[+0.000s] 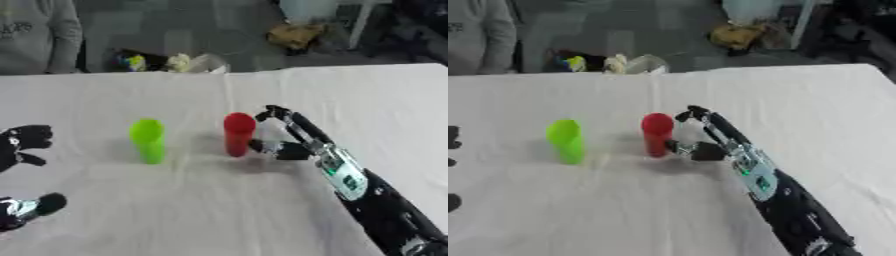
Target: Pour the contents of one cup into another cup.
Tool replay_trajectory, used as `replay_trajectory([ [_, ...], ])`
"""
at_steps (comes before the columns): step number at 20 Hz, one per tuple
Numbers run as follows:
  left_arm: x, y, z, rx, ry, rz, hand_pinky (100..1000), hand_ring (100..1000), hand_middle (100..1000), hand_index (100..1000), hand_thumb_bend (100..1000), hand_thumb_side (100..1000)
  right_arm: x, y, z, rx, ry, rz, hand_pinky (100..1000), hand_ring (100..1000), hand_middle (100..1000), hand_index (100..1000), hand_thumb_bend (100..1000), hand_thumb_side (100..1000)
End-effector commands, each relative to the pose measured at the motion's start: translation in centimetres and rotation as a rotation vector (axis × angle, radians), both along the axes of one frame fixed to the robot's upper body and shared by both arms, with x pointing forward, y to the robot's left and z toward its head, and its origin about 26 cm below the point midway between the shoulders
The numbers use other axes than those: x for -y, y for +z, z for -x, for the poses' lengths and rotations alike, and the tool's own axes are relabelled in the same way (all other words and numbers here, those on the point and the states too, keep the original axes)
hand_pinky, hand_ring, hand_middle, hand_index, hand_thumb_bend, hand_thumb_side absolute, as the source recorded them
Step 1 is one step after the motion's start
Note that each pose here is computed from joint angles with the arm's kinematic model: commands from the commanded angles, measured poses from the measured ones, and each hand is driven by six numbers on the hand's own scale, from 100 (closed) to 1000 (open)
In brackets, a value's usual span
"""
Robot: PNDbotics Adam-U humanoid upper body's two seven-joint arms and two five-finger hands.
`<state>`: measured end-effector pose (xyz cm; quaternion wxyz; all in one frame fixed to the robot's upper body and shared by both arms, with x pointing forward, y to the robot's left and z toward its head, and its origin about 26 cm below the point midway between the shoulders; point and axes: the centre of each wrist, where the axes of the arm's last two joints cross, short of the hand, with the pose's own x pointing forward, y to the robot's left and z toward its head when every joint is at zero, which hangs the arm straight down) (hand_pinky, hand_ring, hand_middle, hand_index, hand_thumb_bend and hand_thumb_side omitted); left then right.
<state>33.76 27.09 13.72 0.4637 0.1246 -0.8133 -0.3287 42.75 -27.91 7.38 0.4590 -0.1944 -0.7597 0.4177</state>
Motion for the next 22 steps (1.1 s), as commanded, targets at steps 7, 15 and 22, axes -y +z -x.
replay_trajectory([
  [7,0.4,1.1,-0.1,0.034,-0.022,-0.007,654,782,827,813,1000,642,-0.8,0.9,-0.9,0.030,0.011,0.004,991,1000,721,807,602,785],
  [15,0.5,1.2,-0.1,0.036,-0.027,-0.004,654,782,826,813,1000,641,-1.9,0.4,-1.1,0.027,0.032,0.014,991,1000,718,806,586,775],
  [22,0.6,1.3,-0.1,0.040,-0.030,-0.003,654,781,826,813,1000,641,-2.6,-0.2,-1.2,0.029,0.040,0.026,990,1000,712,804,581,771],
])
